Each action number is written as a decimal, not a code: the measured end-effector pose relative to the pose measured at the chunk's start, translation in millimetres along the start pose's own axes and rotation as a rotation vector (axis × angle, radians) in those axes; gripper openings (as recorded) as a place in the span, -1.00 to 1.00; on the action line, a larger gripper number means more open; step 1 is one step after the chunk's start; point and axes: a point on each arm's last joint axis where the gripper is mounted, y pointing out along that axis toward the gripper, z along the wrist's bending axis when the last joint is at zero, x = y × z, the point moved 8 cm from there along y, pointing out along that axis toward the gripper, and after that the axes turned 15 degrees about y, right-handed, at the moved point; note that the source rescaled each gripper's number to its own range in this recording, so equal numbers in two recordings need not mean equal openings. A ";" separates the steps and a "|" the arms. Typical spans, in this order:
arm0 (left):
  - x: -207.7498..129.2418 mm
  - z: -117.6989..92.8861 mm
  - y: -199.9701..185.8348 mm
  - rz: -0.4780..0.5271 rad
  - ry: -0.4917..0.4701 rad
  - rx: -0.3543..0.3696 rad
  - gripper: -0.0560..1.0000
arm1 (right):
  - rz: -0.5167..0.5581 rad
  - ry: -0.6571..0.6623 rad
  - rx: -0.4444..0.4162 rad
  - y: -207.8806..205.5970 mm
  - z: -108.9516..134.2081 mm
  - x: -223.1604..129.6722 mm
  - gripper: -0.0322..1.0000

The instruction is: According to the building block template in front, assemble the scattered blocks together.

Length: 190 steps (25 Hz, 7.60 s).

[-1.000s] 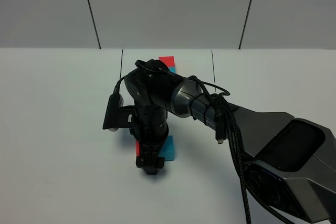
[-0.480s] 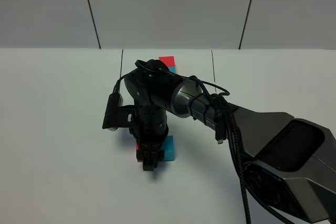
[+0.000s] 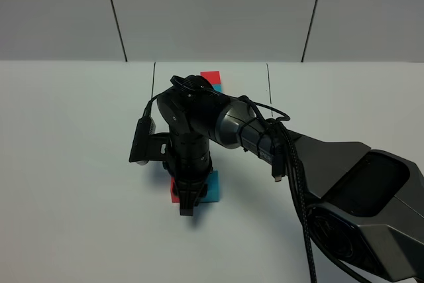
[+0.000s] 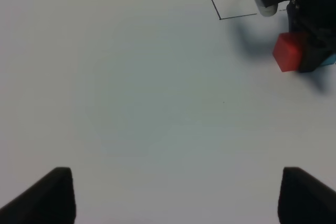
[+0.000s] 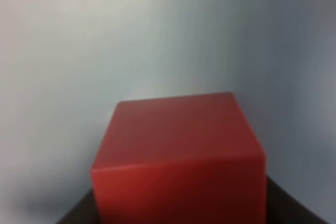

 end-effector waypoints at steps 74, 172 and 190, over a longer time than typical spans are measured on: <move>0.0 0.0 0.0 0.000 0.001 0.000 0.39 | 0.007 1.495 0.035 -1.7 -24.8 -16.1 -0.71; 0.0 0.0 0.0 0.000 0.000 0.000 0.39 | -0.911 1.400 -0.425 -257.9 170.7 -405.3 1.00; 0.0 0.0 0.0 0.000 0.000 0.000 0.39 | -1.006 1.425 -0.504 -243.5 179.0 -413.8 0.99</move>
